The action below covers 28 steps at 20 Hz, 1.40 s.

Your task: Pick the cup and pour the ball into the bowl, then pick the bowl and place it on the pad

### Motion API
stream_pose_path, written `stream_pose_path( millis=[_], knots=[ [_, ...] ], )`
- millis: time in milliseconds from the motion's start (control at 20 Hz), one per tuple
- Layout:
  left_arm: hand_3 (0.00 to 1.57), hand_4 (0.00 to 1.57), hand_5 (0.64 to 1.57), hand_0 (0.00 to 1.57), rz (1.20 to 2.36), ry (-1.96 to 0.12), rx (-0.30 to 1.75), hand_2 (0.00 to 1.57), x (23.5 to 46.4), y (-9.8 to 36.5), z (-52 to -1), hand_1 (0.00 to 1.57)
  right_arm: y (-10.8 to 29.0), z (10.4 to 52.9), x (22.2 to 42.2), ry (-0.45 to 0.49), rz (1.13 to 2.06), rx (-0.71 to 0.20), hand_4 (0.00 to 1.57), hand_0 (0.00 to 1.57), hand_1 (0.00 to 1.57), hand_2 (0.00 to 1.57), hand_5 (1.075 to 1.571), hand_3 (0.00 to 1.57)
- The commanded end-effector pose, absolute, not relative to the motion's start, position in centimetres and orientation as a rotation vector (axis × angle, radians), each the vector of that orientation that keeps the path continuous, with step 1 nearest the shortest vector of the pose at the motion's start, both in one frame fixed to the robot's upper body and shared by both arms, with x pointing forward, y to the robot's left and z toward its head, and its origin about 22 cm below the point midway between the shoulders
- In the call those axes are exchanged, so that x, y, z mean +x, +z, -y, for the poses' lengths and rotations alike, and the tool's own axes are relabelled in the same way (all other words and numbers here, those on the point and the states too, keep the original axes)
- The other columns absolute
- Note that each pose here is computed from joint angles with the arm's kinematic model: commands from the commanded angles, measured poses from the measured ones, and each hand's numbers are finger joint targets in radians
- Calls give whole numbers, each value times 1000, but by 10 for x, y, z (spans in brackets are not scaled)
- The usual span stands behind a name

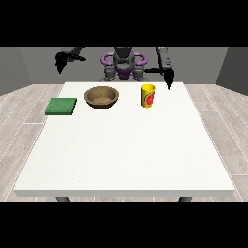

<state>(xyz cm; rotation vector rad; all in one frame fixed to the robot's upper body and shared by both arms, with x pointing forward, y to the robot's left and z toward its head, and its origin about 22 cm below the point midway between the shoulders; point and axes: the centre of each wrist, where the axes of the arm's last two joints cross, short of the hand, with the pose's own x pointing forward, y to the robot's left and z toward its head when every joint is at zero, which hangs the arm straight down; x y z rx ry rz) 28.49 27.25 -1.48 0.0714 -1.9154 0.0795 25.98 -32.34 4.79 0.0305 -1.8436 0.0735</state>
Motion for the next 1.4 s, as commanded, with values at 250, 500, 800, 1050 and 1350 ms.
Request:
stream_pose_path(
  millis=[250, 500, 800, 1050, 1350],
  knots=[
    [0, 0, 1517, 0, 1986, 95, 111, 0, 316, -46, -269, 0, 52, 342, 274, 121, 1927, 79, 0, 0, 0, 0, 1570, 0],
    [0, 0, 1517, 0, 1919, 62, 117, 0, 325, -59, -247, 0, 22, 352, 272, 69, 1876, 65, 0, 0, 0, 0, 1571, 0],
    [0, 0, 1521, 0, 1949, 91, 149, 0, 333, -74, -248, 0, 32, 334, 281, 100, 1890, 74, 0, 0, 0, 0, 1571, 0],
    [0, 0, 1559, 0, 1916, 95, 186, 0, 338, -79, -240, 0, 43, 346, 276, 140, 1862, 84, 0, 0, 0, 0, 1571, 0],
    [1571, 1455, 1245, 1317, 1984, -111, 513, 1571, 315, -101, -233, 1317, 55, 346, 281, 151, 1956, 88, 0, 0, 0, 0, 1570, 0]
  ],
)
